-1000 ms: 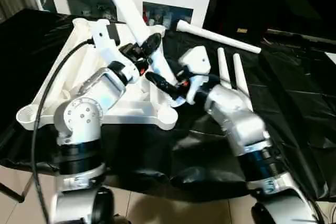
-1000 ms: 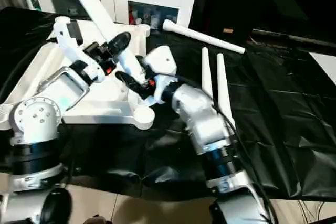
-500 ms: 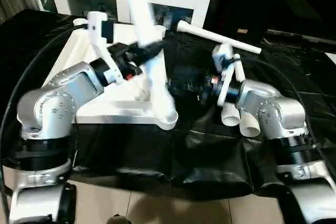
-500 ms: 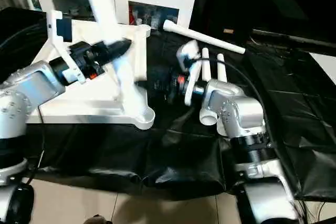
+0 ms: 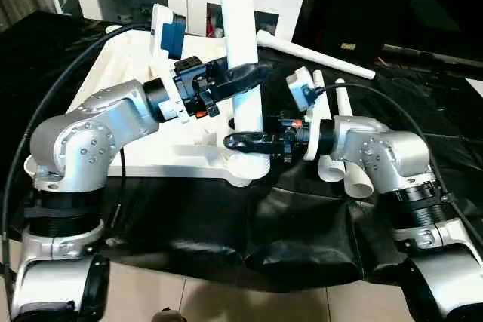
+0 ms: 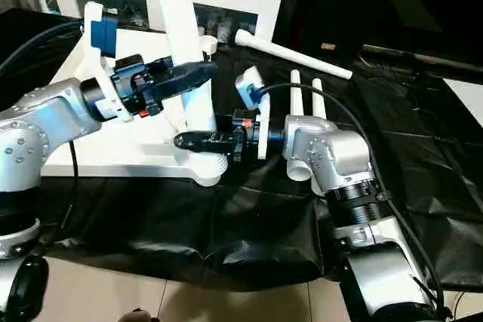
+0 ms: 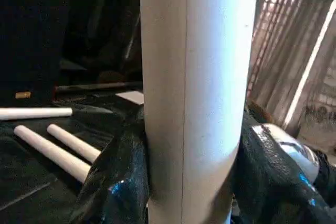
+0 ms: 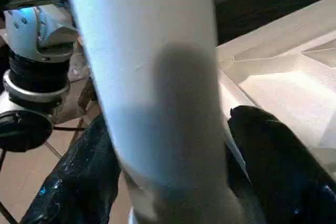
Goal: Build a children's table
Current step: Pick table leg
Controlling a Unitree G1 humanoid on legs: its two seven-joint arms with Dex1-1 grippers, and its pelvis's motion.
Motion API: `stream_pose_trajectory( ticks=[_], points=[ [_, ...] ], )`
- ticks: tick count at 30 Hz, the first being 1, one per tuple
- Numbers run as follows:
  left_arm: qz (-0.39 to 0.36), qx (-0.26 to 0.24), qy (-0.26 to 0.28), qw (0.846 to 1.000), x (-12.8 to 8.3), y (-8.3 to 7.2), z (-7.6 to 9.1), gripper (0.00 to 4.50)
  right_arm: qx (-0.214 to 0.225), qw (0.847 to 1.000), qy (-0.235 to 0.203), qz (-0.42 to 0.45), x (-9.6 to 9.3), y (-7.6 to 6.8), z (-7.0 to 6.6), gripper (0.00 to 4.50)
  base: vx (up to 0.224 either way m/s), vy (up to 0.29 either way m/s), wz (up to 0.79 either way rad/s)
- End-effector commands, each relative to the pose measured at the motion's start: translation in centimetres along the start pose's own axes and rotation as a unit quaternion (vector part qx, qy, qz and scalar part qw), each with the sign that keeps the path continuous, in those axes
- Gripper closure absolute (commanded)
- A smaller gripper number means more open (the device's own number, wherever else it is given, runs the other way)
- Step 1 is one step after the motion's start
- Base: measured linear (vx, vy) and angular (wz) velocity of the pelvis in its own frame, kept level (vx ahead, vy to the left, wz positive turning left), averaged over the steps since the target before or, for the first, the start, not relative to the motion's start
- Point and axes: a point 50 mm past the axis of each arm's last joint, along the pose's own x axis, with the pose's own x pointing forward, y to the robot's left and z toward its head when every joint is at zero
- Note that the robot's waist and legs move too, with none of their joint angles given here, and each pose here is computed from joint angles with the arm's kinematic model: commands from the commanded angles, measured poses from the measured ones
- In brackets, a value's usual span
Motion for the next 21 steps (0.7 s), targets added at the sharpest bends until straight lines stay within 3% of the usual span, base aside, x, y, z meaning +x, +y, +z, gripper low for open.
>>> stream_pose_trajectory(
  ticks=[1,9,12,13,15,18,21],
  points=[
    [-0.029,0.02,0.017,0.999,0.4,-0.8,-0.2,2.64,-0.009,1.0,0.003,-0.002,0.0,-0.1,0.5,1.17,0.0,0.0,0.0],
    [-0.042,0.028,0.02,0.999,0.6,-0.9,0.0,2.64,-0.011,1.0,0.015,0.009,0.0,0.1,0.3,1.95,0.0,0.0,0.0],
    [-0.04,0.029,0.017,0.999,0.7,-0.8,0.1,2.64,-0.01,1.0,0.015,0.011,0.0,0.2,0.2,2.01,0.0,0.0,0.0],
    [-0.034,0.027,0.007,0.999,0.8,-0.7,0.3,2.64,-0.011,1.0,0.017,0.01,0.1,0.2,0.1,2.27,0.0,0.0,0.0],
    [-0.032,0.013,-0.002,0.999,0.8,-0.5,0.5,2.09,-0.011,1.0,0.019,0.009,0.1,0.2,0.0,2.31,0.0,0.0,0.0],
    [-0.035,-0.006,-0.021,0.999,0.9,-0.3,1.3,1.88,-0.011,1.0,0.023,0.006,0.1,0.2,-0.3,2.48,0.0,0.0,0.0],
    [-0.033,0.019,-0.029,0.999,0.8,-0.3,2.2,1.63,-0.011,1.0,0.028,0.005,0.3,0.1,-0.7,2.57,0.0,0.0,0.0]
  ],
)
